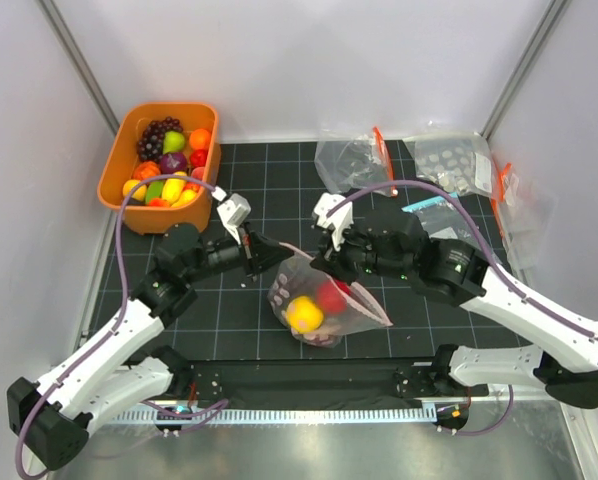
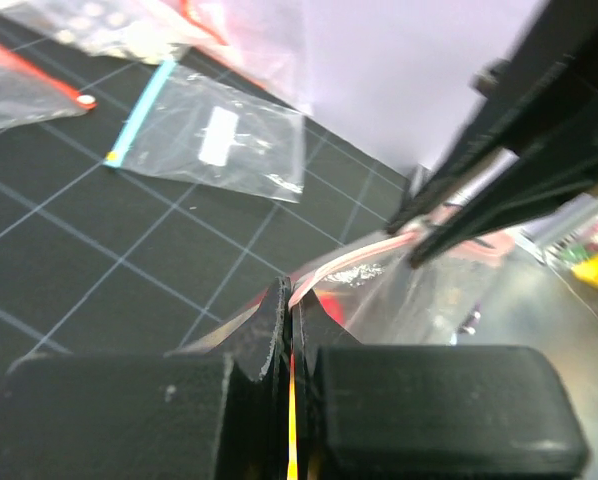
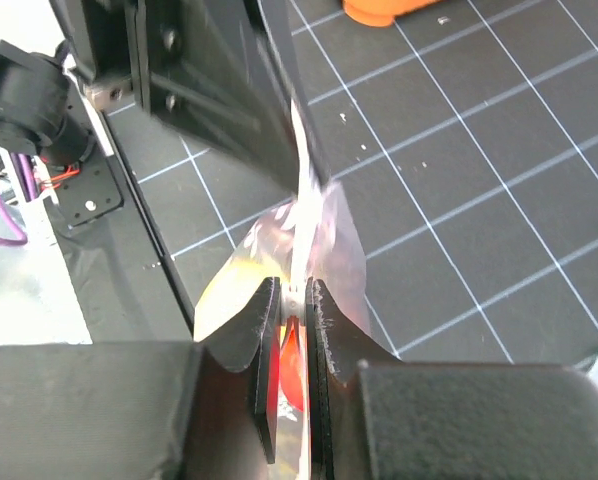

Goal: Place the food in the zip-top bag and seal the zipper
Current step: Zip the zipper food storage bag at the center of the board.

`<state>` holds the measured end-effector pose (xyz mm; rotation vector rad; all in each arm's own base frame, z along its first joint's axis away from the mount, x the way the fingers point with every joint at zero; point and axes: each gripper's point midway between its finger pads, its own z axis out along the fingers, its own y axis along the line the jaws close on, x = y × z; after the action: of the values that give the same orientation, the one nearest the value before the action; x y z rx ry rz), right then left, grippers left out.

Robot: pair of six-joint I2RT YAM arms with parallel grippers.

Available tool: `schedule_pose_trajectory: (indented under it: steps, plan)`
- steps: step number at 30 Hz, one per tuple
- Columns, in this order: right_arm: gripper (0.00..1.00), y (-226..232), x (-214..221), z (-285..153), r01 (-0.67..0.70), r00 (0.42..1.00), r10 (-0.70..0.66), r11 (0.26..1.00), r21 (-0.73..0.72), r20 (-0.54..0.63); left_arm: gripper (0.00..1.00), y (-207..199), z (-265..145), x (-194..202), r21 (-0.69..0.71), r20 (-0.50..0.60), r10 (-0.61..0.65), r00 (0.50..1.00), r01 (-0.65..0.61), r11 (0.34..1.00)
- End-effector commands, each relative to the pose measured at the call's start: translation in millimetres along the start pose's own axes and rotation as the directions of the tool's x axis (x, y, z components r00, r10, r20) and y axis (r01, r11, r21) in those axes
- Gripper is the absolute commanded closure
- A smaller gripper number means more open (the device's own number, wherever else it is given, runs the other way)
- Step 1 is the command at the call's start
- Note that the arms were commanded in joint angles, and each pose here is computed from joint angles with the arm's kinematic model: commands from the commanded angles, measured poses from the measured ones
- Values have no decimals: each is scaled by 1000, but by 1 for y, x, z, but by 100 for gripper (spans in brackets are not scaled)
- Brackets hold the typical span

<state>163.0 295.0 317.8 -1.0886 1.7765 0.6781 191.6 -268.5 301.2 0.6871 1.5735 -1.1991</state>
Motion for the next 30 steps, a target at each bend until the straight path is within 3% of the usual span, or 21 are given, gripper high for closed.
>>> schedule_pose_trajectory:
  steps: [1,15,30]
  plan:
    - [99,-2,7,-28,-48,999,48,998,32,10,100,52,-8,-18,-254,64,-12,998,28,967]
    - [99,-17,59,-77,-228,970,240,955,190,-44,100,109,-34,-16,-567,93,-97,991,133,813]
    - [99,-22,83,-114,-320,946,324,916,242,26,100,114,-41,-13,-606,100,-111,989,149,782]
